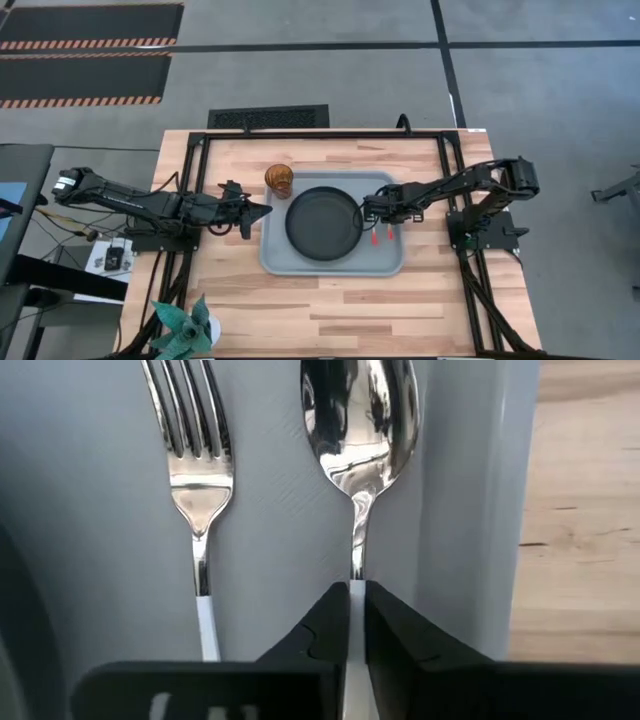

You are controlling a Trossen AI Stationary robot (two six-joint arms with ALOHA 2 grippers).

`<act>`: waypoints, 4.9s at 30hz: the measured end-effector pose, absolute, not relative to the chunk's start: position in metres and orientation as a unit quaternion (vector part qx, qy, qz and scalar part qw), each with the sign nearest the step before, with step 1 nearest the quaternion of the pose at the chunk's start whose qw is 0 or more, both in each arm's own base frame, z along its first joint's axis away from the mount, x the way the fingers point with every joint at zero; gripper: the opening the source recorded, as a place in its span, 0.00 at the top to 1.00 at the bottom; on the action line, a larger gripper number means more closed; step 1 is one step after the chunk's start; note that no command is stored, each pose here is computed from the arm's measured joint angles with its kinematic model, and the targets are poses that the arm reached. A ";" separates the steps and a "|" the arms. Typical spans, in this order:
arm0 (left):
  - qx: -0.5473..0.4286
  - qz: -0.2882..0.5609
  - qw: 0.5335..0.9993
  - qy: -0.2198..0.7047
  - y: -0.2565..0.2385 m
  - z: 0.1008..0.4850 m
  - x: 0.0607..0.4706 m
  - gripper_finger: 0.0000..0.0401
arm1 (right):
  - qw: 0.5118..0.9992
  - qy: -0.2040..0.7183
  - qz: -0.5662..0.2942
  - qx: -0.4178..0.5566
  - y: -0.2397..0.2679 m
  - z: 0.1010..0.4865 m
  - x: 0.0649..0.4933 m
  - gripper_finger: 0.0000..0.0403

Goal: Pick and place plate/cup/fork/spoon on tray
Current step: Put the orange spoon on the gray tray to the right side of the orange fork, then adjust the gray tray

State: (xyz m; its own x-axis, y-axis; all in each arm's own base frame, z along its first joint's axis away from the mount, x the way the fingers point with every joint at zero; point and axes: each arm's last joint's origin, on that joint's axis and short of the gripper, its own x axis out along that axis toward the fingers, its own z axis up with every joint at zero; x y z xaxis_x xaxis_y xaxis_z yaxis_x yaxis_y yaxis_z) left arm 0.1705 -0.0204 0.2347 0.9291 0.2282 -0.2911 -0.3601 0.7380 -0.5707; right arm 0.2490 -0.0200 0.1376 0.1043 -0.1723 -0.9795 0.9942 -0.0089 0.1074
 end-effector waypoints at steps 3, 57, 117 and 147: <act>-0.325 0.159 0.927 0.101 -0.020 0.235 0.171 1.00 | 0.562 0.423 -0.517 0.487 -0.020 0.137 0.249 0.86; -0.324 0.163 0.927 0.097 -0.020 0.235 0.171 1.00 | 0.540 0.459 -0.500 0.498 -0.018 0.147 0.251 0.72; -0.315 0.139 0.932 0.113 -0.012 0.235 0.172 1.00 | 0.669 0.590 -0.234 0.388 0.151 0.153 0.261 0.98; -0.353 0.215 0.887 0.206 -0.006 0.221 0.132 1.00 | 0.715 0.574 -0.184 0.354 0.134 0.205 0.238 0.98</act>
State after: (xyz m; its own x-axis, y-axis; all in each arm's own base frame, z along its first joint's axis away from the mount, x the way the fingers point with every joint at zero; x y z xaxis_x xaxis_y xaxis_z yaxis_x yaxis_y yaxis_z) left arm 0.1322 -0.0058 0.2210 0.8223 0.2364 -0.5176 -0.5275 0.6577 -0.5377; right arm 0.2378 0.1335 0.2053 0.2743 0.1431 -0.9509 0.6700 0.6809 0.2957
